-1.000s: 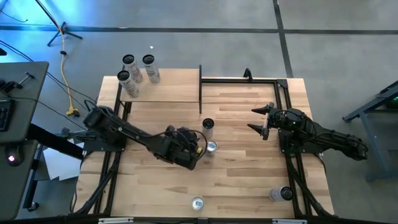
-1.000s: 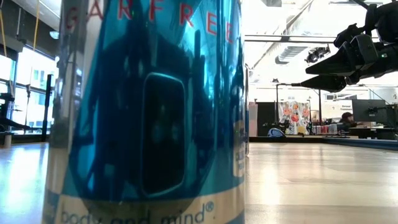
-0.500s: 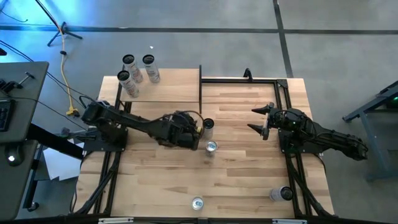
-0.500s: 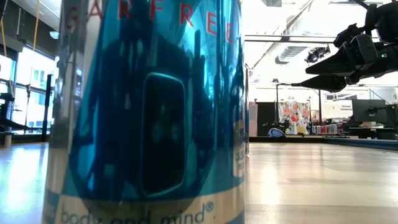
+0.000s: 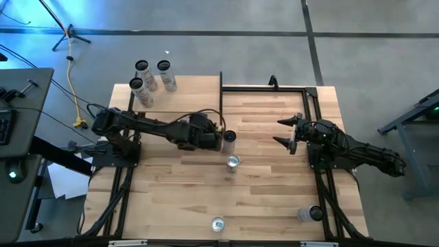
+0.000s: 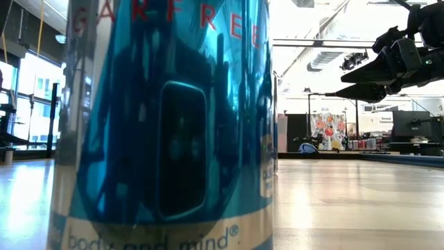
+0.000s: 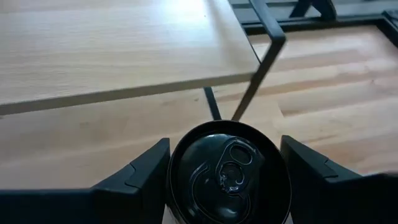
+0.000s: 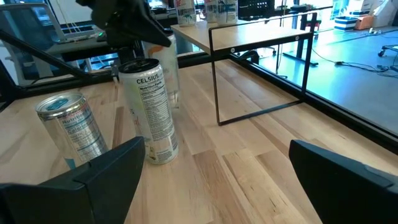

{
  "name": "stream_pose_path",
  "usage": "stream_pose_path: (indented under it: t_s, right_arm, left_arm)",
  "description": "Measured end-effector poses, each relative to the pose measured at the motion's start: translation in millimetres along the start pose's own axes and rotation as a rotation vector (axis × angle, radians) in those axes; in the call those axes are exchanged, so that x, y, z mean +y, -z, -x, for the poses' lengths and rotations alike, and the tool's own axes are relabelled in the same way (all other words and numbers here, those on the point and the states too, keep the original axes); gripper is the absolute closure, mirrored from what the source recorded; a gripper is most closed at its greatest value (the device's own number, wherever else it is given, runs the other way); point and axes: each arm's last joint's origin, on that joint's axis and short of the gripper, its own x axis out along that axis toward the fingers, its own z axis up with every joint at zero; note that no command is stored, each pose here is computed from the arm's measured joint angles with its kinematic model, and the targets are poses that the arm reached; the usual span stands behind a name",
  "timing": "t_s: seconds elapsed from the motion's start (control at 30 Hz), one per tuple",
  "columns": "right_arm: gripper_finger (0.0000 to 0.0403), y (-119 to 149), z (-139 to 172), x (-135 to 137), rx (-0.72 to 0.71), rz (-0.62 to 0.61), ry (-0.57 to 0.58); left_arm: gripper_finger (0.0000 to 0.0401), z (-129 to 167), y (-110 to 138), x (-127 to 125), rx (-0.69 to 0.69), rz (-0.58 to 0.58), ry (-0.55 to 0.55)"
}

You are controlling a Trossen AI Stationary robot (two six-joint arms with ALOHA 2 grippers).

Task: Place canned beverage on shelf
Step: Put the bottom white yellow soda can on the shelf

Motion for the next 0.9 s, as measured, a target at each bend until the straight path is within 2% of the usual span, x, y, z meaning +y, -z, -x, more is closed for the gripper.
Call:
stream_pose_path:
  t_s: [0.17,0.43,0.9]
  right_arm:
    - [0.0016,0,0,0,0.0,0.0,0.0]
    - [0.0016,0,0,0,0.0,0.0,0.0]
    - [0.0016,0,0,0,0.0,0.0,0.0]
  left_arm:
    - [0.0193,-4,-3,0,-0.006,0.031,0.002]
    - [0.0193,-19,16,5,-0.051,0.063,0.019]
    - [0.0183,-21,23,6,-0.078,0.027,0.035]
